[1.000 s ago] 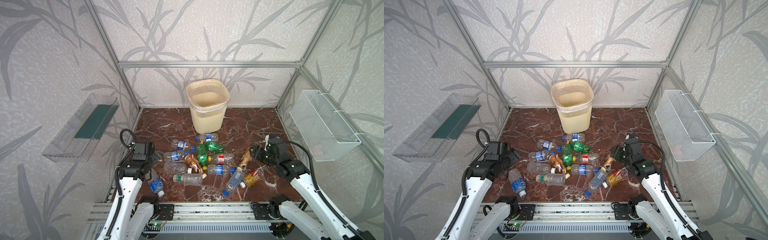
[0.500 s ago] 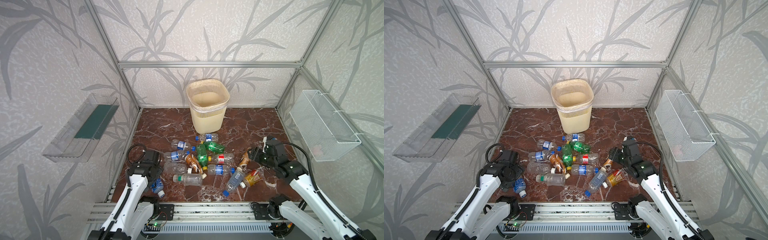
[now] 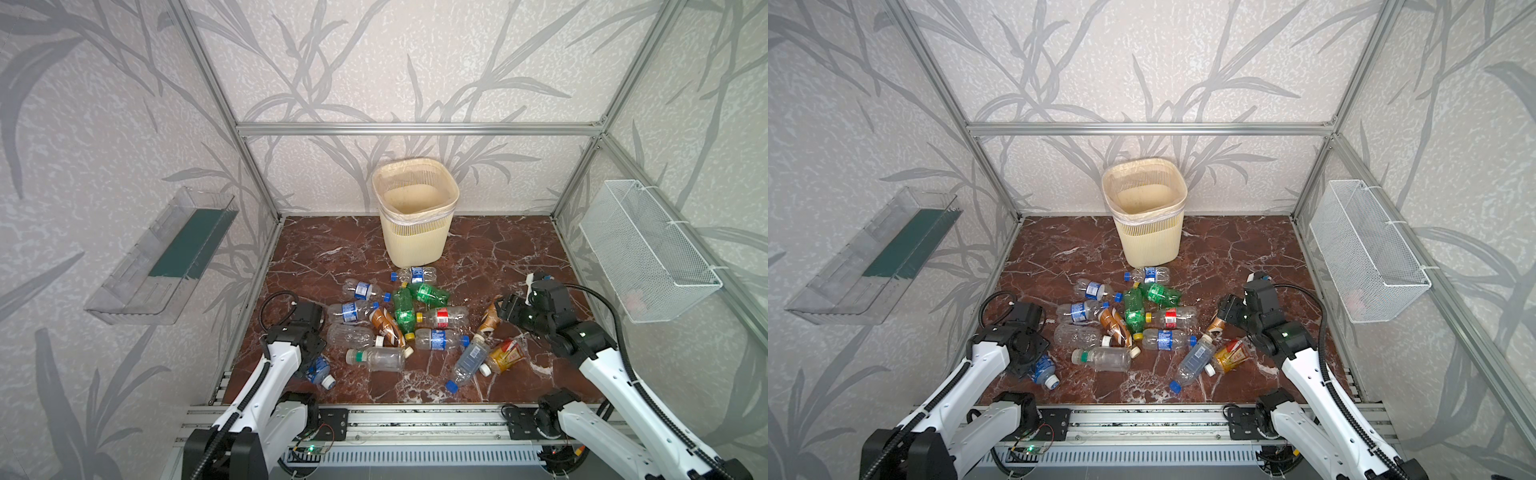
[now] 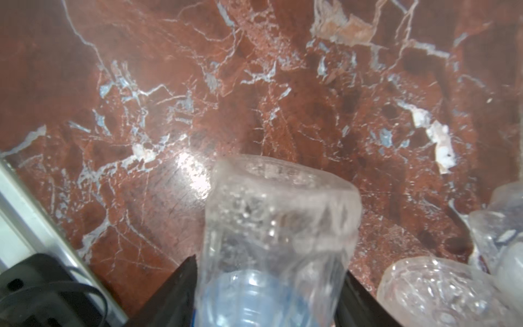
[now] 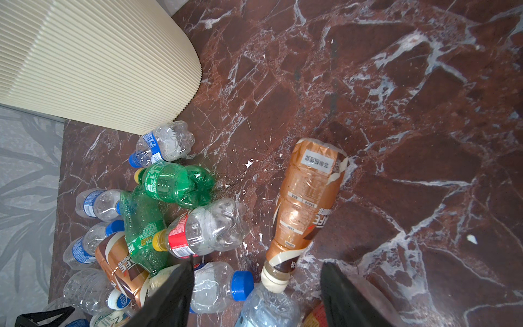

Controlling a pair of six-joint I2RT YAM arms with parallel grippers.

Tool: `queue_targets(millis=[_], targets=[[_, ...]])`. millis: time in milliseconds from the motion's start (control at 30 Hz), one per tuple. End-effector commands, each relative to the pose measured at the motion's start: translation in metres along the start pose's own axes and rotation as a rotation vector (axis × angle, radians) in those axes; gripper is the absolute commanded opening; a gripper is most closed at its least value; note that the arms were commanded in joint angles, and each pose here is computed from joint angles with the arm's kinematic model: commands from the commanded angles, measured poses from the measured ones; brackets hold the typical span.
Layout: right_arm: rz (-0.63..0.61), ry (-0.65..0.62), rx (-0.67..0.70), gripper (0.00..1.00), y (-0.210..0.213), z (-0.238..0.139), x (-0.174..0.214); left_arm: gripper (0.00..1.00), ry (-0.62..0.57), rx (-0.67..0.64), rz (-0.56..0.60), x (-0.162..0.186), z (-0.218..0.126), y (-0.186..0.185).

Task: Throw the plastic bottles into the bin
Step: 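Grasp a clear water bottle with the left gripper while the right moves over the pile, then lift the water bottle over the bin with the left gripper and release it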

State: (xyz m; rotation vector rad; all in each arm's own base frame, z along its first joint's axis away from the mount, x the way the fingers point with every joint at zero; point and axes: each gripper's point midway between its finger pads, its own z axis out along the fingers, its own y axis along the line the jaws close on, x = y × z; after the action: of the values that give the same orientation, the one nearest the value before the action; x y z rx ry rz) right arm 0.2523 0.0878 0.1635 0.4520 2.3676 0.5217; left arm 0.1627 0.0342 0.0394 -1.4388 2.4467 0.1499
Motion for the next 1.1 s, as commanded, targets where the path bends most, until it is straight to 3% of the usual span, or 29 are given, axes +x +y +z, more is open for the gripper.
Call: queue_targets(millis=[0,233,400,567,867,1067], targets=[[-0.015,-0.001,0.015,0.71,-0.003,0.001,0.002,0.68,-0.016,0.0,0.008,0.0,0.002,0.003],[-0.013,0.008,0.023,0.71,-0.005,0.004,0.004,0.58,0.054,0.033,0.058,0.012,0.003,-0.002],[-0.011,0.012,0.019,0.71,-0.005,0.004,0.005,0.57,0.117,0.15,0.098,0.022,-0.008,-0.02],[-0.01,0.011,0.011,0.71,-0.004,0.002,0.005,0.51,0.085,0.24,0.091,0.016,-0.027,-0.03],[-0.013,0.002,0.014,0.71,-0.004,0.001,0.003,0.52,0.037,0.369,0.15,-0.001,-0.075,-0.05],[-0.016,-0.001,0.017,0.71,-0.005,0.0,0.003,0.55,-0.007,0.651,0.195,-0.008,-0.109,-0.097]])
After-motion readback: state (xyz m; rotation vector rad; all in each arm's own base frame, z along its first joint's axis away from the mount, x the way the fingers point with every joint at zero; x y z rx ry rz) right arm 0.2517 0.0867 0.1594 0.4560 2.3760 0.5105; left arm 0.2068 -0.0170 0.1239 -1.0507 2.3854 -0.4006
